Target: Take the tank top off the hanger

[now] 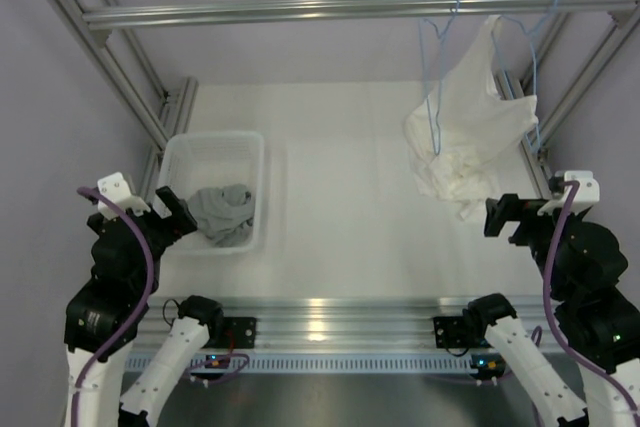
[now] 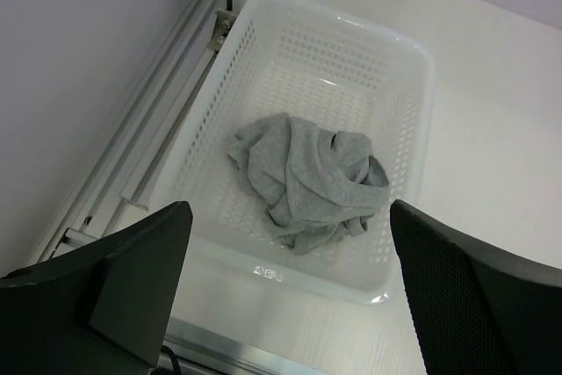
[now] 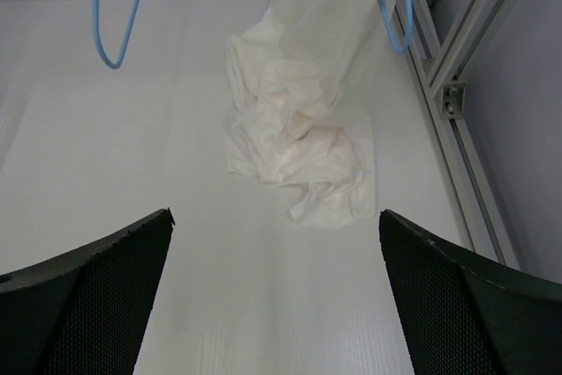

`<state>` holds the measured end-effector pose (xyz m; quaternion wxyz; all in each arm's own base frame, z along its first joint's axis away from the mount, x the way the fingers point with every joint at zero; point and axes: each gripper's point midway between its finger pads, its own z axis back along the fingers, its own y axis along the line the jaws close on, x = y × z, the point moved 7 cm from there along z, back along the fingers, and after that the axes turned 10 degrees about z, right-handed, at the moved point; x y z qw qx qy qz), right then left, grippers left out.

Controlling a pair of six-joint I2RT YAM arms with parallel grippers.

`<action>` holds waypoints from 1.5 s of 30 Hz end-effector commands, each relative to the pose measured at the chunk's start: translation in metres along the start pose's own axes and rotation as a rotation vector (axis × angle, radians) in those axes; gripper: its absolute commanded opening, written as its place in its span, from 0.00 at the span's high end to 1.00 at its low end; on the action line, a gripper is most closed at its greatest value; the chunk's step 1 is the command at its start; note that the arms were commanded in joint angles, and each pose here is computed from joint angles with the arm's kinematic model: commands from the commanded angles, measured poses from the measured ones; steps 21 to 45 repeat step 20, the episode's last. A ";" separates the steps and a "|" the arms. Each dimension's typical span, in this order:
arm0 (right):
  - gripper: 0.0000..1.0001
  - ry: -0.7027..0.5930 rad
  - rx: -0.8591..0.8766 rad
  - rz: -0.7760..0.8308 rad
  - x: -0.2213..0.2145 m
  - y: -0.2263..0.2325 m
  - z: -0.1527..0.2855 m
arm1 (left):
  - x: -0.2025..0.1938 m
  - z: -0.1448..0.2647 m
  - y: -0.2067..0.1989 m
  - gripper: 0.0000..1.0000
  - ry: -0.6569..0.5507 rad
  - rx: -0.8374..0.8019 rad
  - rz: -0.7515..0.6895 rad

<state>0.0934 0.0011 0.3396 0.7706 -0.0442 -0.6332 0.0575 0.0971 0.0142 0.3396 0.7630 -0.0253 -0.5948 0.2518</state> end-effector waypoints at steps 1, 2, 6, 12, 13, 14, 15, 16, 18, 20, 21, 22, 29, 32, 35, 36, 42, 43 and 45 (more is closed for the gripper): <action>0.01 -0.070 -0.028 -0.017 0.009 -0.003 -0.001 | -0.002 -0.004 0.000 0.01 -0.027 -0.007 0.015; 0.01 -0.065 -0.027 -0.017 0.008 -0.003 -0.001 | -0.002 -0.007 -0.003 0.01 -0.040 -0.019 0.025; 0.01 -0.054 -0.034 -0.014 0.010 -0.002 -0.007 | 0.000 -0.013 -0.010 0.01 -0.047 -0.045 0.027; 0.01 -0.042 -0.059 -0.007 0.012 -0.004 -0.010 | 0.001 -0.017 -0.012 0.01 -0.057 -0.043 0.029; 0.00 -0.041 -0.065 -0.005 0.012 -0.005 -0.011 | 0.001 -0.017 -0.012 0.01 -0.059 -0.042 0.028; 0.01 -0.040 -0.064 -0.006 0.013 -0.004 -0.012 | -0.001 -0.019 -0.012 0.01 -0.054 -0.041 0.025; 0.01 -0.035 -0.063 -0.003 0.013 -0.004 -0.013 | -0.002 -0.019 -0.012 0.01 -0.053 -0.042 0.025; 0.01 -0.034 -0.059 -0.004 0.013 -0.003 -0.013 | -0.003 -0.019 -0.012 0.01 -0.050 -0.045 0.024; 0.01 -0.031 -0.052 -0.001 0.013 -0.002 -0.015 | -0.003 -0.019 -0.011 0.01 -0.054 -0.044 0.021; 0.01 -0.027 -0.032 0.006 0.012 0.000 -0.016 | -0.003 -0.019 -0.009 0.01 -0.065 -0.029 0.021; 0.01 -0.027 -0.032 0.006 0.012 0.000 -0.016 | -0.003 -0.019 -0.009 0.01 -0.065 -0.029 0.021; 0.01 -0.027 -0.032 0.006 0.012 0.000 -0.016 | -0.003 -0.019 -0.009 0.01 -0.065 -0.029 0.021; 0.01 -0.027 -0.032 0.006 0.012 0.000 -0.016 | -0.003 -0.019 -0.009 0.01 -0.065 -0.029 0.021; 0.01 -0.027 -0.032 0.006 0.012 0.000 -0.016 | -0.003 -0.019 -0.009 0.01 -0.065 -0.029 0.021; 0.01 -0.027 -0.032 0.006 0.012 0.000 -0.016 | -0.003 -0.019 -0.009 0.01 -0.065 -0.029 0.021; 0.01 -0.027 -0.032 0.006 0.012 0.000 -0.016 | -0.003 -0.019 -0.009 0.01 -0.065 -0.029 0.021; 0.01 -0.027 -0.032 0.006 0.012 0.000 -0.016 | -0.003 -0.019 -0.009 0.01 -0.065 -0.029 0.021; 0.01 -0.027 -0.032 0.006 0.012 0.000 -0.016 | -0.003 -0.019 -0.009 0.01 -0.065 -0.029 0.021; 0.01 -0.027 -0.032 0.006 0.012 0.000 -0.016 | -0.003 -0.019 -0.009 0.01 -0.065 -0.029 0.021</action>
